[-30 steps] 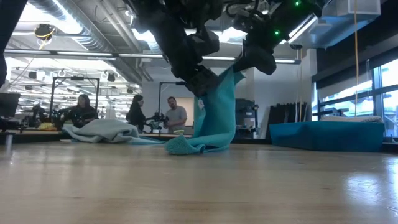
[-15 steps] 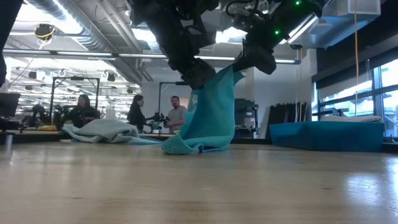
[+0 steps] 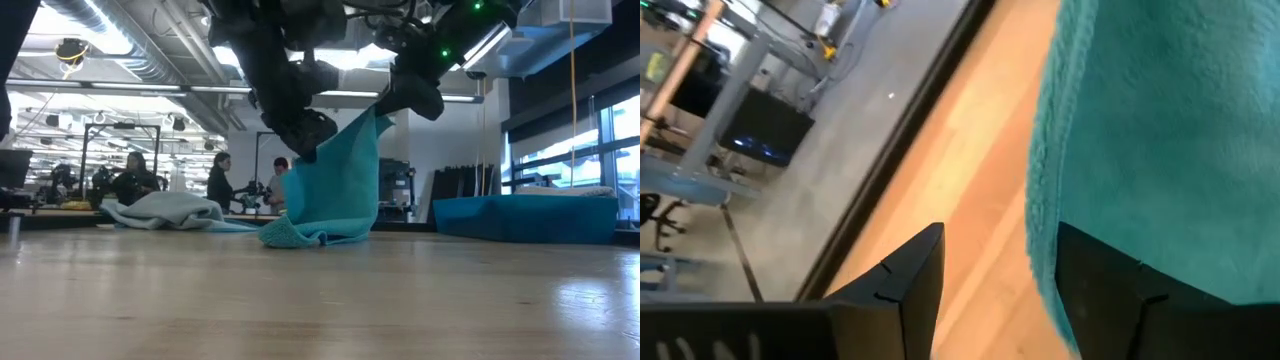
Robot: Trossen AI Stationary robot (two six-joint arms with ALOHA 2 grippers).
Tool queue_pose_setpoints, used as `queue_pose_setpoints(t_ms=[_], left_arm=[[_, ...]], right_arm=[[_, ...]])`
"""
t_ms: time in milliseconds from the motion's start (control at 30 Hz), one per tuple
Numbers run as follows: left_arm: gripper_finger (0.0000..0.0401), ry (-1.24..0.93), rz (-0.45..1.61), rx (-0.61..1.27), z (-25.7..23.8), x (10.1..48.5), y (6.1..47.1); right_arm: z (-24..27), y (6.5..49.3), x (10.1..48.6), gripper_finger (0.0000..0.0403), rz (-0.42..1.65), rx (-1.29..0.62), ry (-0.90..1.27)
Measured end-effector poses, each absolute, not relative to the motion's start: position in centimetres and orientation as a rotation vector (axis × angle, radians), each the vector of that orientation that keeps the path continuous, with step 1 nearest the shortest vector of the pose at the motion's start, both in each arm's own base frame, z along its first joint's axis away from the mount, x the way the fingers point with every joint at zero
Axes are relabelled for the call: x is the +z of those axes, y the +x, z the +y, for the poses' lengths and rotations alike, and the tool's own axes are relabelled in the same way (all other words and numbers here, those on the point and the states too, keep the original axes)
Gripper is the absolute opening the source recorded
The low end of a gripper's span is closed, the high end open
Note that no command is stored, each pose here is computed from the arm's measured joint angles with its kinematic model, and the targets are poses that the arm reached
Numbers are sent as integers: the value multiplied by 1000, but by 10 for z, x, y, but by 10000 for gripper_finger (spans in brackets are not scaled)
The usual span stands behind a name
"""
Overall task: Fold microfiber towels
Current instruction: Fold the blue microfiber cloth
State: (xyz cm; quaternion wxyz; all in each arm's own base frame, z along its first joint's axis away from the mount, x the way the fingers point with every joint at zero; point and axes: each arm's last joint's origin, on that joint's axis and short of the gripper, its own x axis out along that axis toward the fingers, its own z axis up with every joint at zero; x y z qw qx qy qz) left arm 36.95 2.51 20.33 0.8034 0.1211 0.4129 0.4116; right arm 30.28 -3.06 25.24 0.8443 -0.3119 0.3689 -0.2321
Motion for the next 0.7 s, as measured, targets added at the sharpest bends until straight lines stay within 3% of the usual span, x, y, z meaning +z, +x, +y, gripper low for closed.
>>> queue_pose_setpoints(t_ms=[700], left_arm=[[174,157,1016,805,24,195,360]], right_arm=[[-31,303,252,6,780,-489,-660]])
